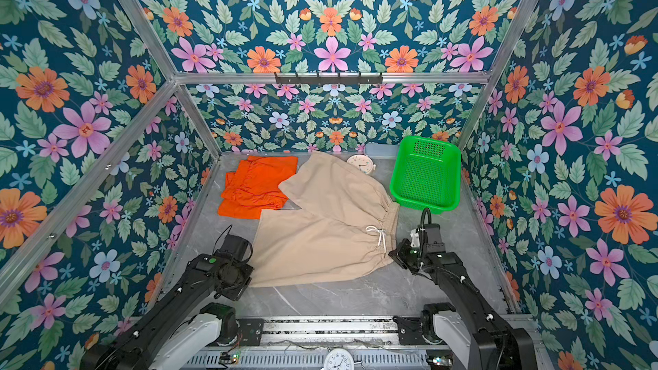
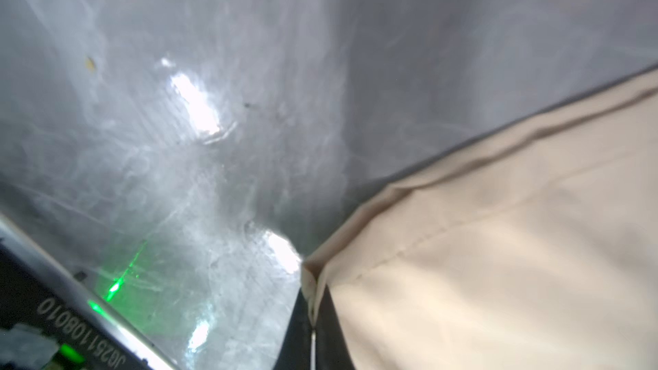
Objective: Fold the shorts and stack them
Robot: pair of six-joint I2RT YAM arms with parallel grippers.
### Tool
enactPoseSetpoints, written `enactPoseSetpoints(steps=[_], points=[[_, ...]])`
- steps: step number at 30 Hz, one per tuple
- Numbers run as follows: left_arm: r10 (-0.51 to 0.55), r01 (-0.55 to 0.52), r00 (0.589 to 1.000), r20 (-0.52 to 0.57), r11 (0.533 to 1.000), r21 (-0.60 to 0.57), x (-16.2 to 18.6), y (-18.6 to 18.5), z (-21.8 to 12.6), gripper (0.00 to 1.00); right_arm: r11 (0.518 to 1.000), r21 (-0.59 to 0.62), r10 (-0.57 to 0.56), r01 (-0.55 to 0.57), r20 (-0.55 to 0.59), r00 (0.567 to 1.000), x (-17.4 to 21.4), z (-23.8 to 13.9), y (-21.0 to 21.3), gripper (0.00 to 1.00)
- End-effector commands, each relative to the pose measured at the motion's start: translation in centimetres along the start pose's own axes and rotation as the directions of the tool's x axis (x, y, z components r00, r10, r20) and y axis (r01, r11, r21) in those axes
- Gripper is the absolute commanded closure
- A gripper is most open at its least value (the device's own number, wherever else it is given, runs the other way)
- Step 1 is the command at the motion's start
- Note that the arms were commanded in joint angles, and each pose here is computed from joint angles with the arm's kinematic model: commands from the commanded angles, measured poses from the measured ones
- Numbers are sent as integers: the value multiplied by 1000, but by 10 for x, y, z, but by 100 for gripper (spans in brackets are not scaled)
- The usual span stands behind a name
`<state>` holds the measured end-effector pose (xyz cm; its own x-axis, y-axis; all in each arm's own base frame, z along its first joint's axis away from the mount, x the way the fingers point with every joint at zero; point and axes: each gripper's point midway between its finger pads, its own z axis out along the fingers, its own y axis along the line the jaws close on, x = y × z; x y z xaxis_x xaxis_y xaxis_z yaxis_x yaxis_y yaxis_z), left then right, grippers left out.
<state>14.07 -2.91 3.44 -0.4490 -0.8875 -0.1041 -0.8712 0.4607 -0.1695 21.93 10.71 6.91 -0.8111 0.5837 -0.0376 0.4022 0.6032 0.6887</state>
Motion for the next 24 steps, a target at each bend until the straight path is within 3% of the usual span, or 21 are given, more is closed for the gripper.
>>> enactPoseSetpoints(steps=[1, 7, 12, 18, 24], points=[[28, -25, 996, 88, 999, -35, -16, 10, -18, 100, 999, 42, 8, -6, -51, 999, 18, -8, -2, 100], [60, -80, 965, 254, 994, 71, -47, -11, -75, 100, 990, 140, 36, -19, -118, 992, 56, -29, -12, 100], [132, -185, 907, 399, 978, 97, -74, -32, -126, 100, 972, 225, 108, -72, -149, 983, 81, -57, -23, 100], [245, -352, 794, 556, 931, 92, -102, -75, -182, 100, 964, 241, 161, -114, -188, 969, 97, -80, -16, 100], [327, -508, 663, 674, 857, 84, -121, -142, -220, 100, 968, 217, 181, -124, -266, 947, 103, -80, -1, 100]])
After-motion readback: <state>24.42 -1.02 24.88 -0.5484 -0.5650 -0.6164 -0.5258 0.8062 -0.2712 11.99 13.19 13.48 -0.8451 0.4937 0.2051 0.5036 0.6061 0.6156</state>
